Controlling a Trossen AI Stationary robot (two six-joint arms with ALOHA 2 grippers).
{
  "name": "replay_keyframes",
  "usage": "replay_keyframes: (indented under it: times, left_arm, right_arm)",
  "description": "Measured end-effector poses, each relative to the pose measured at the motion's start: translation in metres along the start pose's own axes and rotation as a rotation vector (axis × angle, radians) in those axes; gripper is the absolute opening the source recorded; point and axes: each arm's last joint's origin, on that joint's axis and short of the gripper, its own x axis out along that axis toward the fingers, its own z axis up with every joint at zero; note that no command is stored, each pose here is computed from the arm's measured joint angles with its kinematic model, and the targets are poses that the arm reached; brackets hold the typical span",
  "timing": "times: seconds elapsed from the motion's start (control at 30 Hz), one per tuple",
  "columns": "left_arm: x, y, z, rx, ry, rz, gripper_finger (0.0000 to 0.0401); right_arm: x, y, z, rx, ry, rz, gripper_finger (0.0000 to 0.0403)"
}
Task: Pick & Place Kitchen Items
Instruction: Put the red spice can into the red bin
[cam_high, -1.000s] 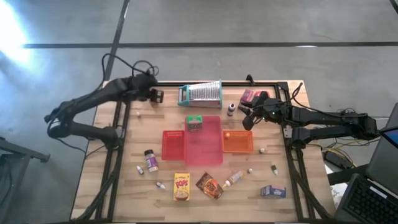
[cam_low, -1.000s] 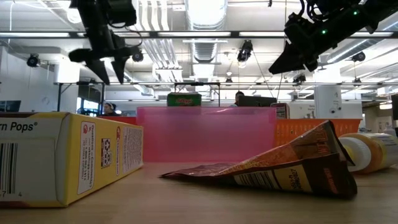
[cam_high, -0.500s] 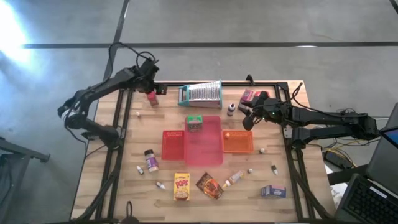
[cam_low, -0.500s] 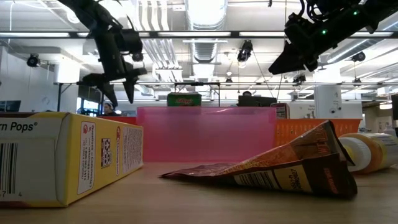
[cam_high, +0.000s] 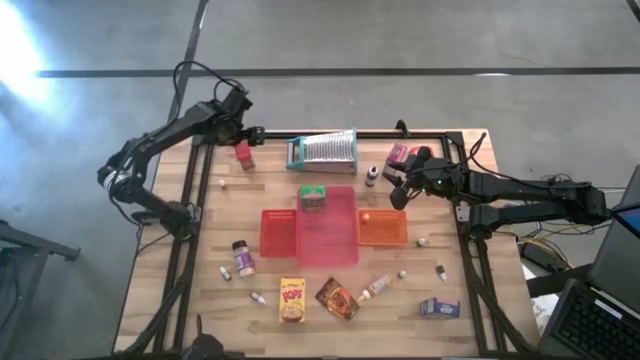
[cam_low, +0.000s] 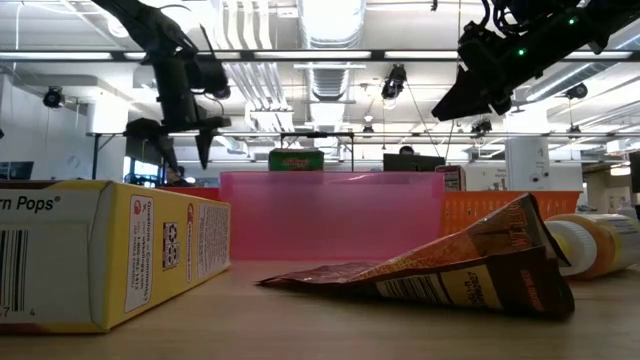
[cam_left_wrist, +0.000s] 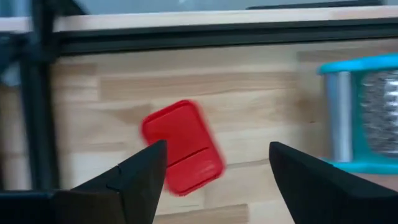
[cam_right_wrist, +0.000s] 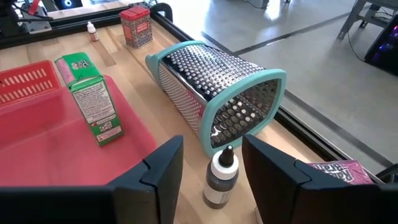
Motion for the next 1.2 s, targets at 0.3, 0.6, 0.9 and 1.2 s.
replay_keyframes:
  times: [0.3, 0.6, 0.9, 1.2]
  left_arm:
    - [0.0, 0.002, 0.0, -0.085, -0.01, 0.036, 0.0286]
    - [0.002, 0.003, -0.002, -0.146, -0.005, 0.043, 0.0286]
    - [0.014, 0.002, -0.005, -0.171, 0.006, 0.084, 0.0285]
    - [0.046, -0.003, -0.004, -0.154, 0.071, 0.141, 0.0285]
  right_arm:
    - [0.0, 0.0, 0.0, 0.012, -0.001, 0.0, 0.0131]
    - [0.0, 0.0, 0.0, 0.012, 0.0, 0.001, 0.0126]
    - [0.0, 0.0, 0.0, 0.001, 0.0, 0.004, 0.0157]
    - [0.0, 0.0, 0.0, 0.0, 0.001, 0.004, 0.0176]
